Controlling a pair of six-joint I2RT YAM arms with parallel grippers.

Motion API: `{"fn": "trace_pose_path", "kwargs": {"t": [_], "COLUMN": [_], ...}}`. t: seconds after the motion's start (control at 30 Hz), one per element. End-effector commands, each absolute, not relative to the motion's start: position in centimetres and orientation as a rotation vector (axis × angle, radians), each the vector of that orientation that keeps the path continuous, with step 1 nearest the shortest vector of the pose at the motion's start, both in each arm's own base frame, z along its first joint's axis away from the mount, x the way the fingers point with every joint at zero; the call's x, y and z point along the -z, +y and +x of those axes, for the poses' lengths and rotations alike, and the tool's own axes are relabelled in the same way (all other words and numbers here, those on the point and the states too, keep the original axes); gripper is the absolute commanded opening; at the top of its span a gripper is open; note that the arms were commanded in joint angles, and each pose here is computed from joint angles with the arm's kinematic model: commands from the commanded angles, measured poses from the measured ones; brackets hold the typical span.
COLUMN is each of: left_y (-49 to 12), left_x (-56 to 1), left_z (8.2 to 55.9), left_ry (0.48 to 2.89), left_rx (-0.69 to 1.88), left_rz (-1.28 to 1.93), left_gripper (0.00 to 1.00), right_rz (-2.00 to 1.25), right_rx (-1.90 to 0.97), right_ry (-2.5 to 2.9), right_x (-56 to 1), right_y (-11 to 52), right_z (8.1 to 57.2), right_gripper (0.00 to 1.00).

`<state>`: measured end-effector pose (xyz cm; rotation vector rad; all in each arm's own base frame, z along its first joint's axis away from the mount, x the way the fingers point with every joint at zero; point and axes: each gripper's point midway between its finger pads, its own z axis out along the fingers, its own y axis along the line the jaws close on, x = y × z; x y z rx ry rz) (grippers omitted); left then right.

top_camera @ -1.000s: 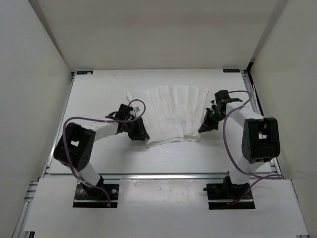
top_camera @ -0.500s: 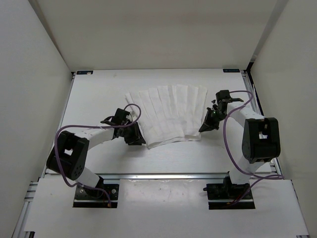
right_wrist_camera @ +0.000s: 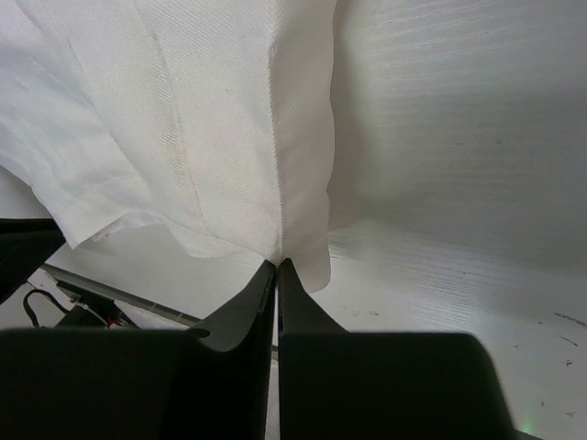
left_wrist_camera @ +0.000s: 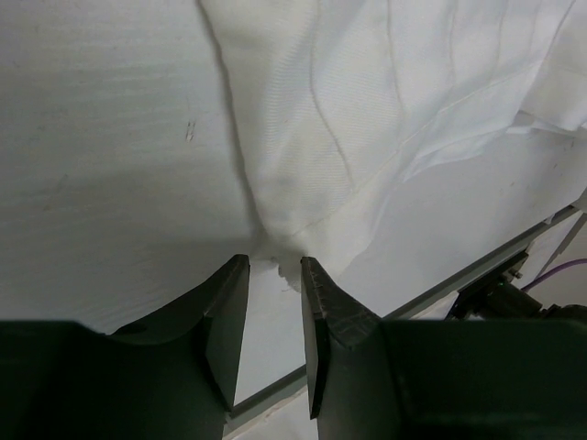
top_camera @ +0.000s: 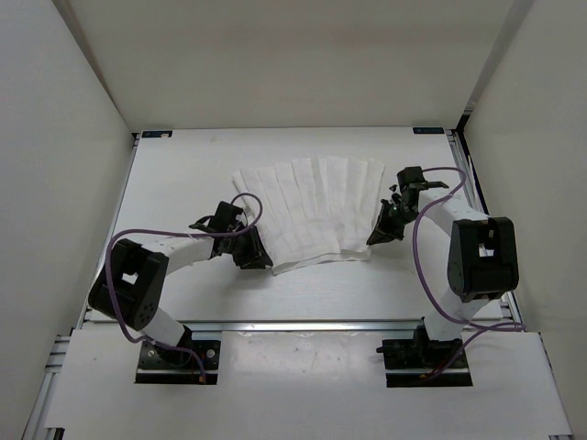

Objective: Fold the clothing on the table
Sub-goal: Flatten the skirt out

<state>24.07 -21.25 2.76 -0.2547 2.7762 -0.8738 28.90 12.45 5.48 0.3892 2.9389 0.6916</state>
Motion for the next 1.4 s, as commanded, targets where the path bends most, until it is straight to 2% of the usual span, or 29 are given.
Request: {"fn": "trace_pose_path", "kwargs": {"t": [0.0,0.5,0.63,0.9,1.1,1.17,1.2,1.23,1.27,1.3,1.37], "left_y": [-22.0,-23.6,-24.2,-23.1,-23.0,-22.8,-22.6,-22.6,-22.3,-21.7,-21.4], "left_x": [-4.0,-2.5,-1.9,-0.9,0.1,0.9,1.8,1.7,2.0,2.2,1.9], "left_z": [25.4,24.7,24.6,25.4,25.2,24.7,24.1,24.1,23.9,24.1,24.4], "left_ry": [2.722,2.767,2.786,2.813,2.810,2.833,2.857,2.853,2.860,2.853,2.840], "left_rx": [0.906,0.909,0.837,0.483,0.363,0.342,0.361,0.364,0.352,0.328,0.342], "left_rz": [-0.242,-0.195,-0.100,0.110,0.225,0.250,0.263,0.263,0.255,0.241,0.220], "left_gripper": [0.40,0.40,0.40,0.42,0.37,0.34,0.23,0.23,0.05,0.00,0.00], "right_rz": [0.373,0.377,0.382,0.382,0.401,0.404,0.411,0.412,0.421,0.416,0.418], "right_rx": [-0.701,-0.699,-0.699,-0.743,-0.739,-0.733,-0.739,-0.749,-0.751,-0.748,-0.749], "right_ry": [2.918,2.918,2.914,2.883,2.877,2.880,2.862,2.868,2.857,2.850,2.849], "right_x": [-6.3,-6.6,-6.8,-7.4,-7.6,-7.5,-8.0,-8.0,-8.2,-8.3,-8.4], "right_y": [12.6,12.6,12.8,13.4,13.0,12.8,12.7,12.8,12.6,12.6,12.7], "right_z": [29.0,29.0,28.8,28.5,28.5,28.6,28.6,28.4,28.6,28.6,28.5], "right_gripper": [0.00,0.00,0.00,0.00,0.00,0.00,0.00,0.00,0.00,0.00,0.00]}}
